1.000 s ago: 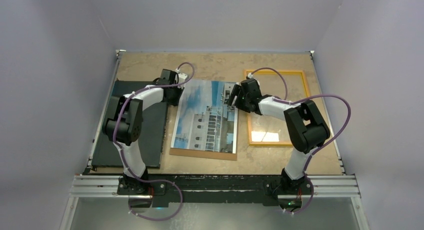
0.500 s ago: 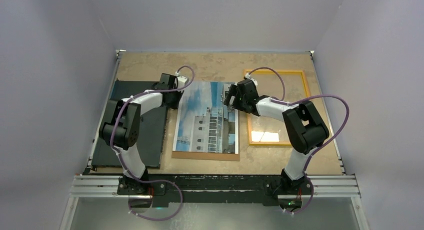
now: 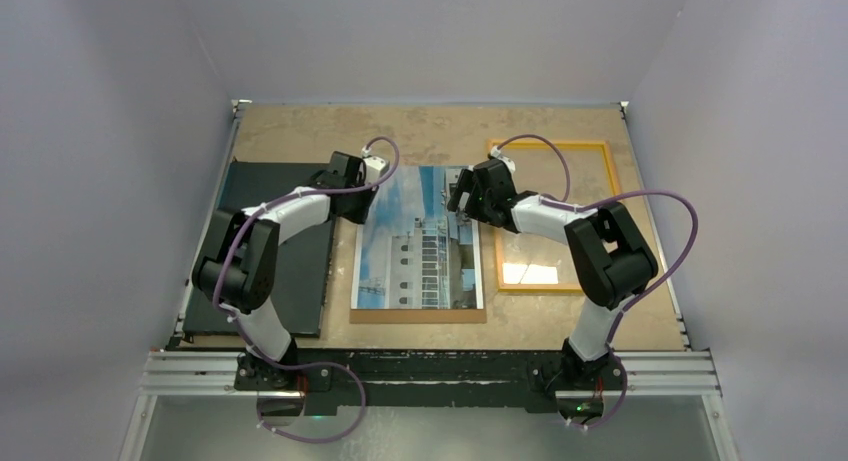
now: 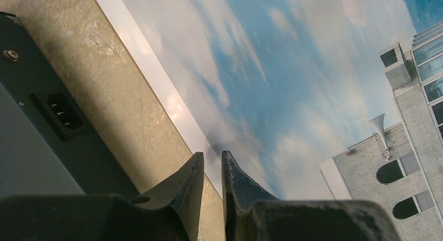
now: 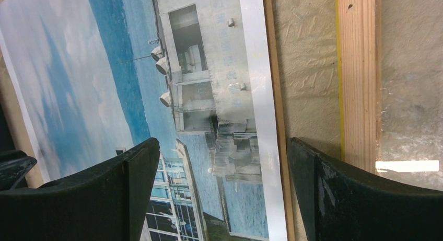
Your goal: Put the photo into the frame
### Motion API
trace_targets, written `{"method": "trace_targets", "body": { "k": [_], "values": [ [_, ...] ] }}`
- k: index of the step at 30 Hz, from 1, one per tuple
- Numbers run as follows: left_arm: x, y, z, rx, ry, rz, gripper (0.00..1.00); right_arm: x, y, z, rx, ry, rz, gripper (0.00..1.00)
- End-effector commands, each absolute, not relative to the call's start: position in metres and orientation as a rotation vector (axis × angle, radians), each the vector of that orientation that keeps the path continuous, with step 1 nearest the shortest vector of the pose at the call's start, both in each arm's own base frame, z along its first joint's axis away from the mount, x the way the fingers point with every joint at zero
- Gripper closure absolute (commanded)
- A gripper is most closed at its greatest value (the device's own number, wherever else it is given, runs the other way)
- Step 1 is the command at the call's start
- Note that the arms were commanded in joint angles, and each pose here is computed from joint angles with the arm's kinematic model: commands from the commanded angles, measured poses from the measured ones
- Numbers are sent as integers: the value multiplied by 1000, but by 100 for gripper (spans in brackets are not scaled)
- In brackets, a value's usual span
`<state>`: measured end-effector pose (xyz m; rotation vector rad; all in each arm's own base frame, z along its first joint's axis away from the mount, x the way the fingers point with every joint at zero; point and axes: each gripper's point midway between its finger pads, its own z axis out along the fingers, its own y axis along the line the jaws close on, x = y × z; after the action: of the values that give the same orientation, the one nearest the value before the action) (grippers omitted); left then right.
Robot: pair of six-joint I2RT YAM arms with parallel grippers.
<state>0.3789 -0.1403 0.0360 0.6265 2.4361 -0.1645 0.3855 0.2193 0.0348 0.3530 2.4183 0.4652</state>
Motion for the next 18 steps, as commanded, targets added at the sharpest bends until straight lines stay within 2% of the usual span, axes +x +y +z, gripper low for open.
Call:
{"method": "trace_targets", "body": {
  "k": [1,7,12,18],
  "values": [
    [390,-148,55,603,2371,-196,83,340,210,-10,375,2614,386,6],
    [389,-136,54,593,2394,-163,86,327,212,-5,390,2646,433,5],
    [389,-122,72,651,2350,-88,80,327,213,10,380,2606,472,4],
    [362,-119,51,753,2405,-111,79,315,212,4,368,2630,493,3]
  ]
}}
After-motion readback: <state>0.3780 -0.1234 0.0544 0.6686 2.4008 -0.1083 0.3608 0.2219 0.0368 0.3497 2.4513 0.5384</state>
